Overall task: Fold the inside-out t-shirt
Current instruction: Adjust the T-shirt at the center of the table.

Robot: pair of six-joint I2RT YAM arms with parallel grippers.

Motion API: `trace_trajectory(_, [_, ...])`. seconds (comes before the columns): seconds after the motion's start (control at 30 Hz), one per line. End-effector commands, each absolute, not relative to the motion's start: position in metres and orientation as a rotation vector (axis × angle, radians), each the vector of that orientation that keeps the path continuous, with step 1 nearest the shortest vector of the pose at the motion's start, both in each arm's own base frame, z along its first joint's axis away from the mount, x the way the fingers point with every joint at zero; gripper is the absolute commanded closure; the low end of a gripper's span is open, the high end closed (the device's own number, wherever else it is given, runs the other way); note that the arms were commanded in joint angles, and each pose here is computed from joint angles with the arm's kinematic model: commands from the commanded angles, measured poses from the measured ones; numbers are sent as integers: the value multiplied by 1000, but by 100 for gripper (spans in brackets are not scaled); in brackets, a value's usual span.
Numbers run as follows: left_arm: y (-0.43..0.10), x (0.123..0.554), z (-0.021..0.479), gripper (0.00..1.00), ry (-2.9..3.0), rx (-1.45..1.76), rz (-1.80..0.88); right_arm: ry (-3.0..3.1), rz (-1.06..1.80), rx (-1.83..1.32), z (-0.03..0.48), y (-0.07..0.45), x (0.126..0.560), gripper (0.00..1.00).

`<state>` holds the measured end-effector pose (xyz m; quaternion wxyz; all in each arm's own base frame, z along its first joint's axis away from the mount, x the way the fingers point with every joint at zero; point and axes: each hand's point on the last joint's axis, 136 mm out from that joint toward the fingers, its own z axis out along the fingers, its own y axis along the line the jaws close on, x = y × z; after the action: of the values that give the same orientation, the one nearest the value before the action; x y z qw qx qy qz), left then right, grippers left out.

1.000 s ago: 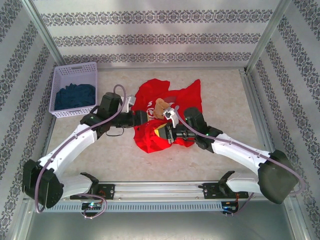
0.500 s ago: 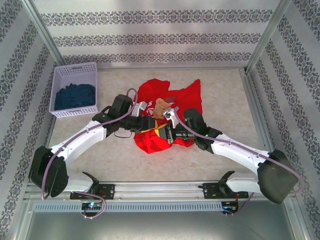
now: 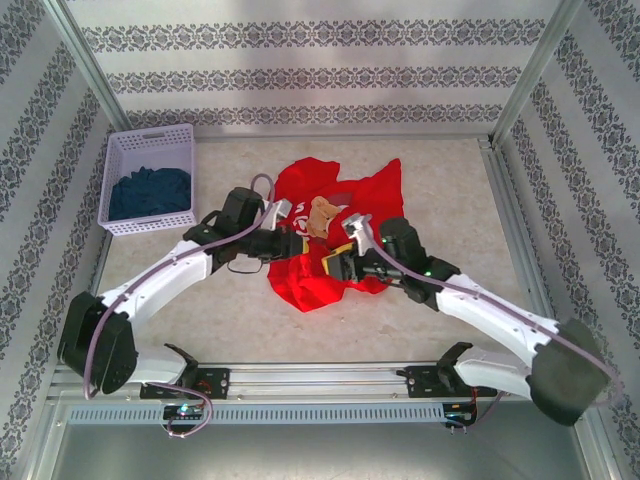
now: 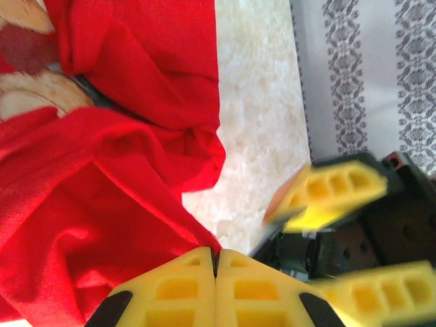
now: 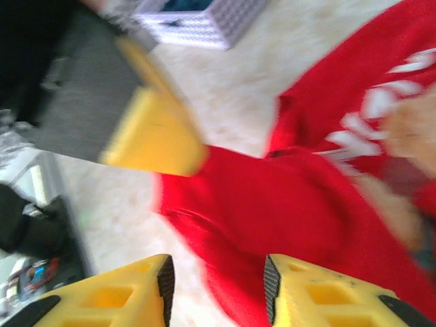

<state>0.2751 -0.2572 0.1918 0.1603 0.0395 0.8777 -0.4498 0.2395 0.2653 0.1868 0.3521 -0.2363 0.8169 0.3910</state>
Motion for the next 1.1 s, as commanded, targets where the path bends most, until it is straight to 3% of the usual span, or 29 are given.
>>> trace_trajectory(0.0, [-240,275,192,100,2470,100,-1225,2305,703,-462,147,219,252,55])
trace_trajectory(0.33, [-238,270,195,100,2468,109,-1223,2424,424,-612,92,249,277,52])
trace_trajectory(0.47, [-226,268,196,100,2472,132,-1129,2426,344,-659,94,249,289,89])
trace_trajectory(0.57, [-208,270,211,100,2425,167,-984,2386,456,-695,125,245,277,100])
trace_trajectory(0.77, [-190,274,277,100,2156,240,-881,2227,978,-665,203,233,245,100])
trace_trajectory(0.87, [-190,269,290,100,2115,279,-893,2217,1094,-603,212,221,245,100])
trace_trajectory(0.97, [-205,259,291,100,2108,355,-1006,2314,1065,-491,192,211,260,100])
trace_trajectory(1.07, [-224,248,290,100,2091,418,-1191,2514,828,-319,153,191,281,92])
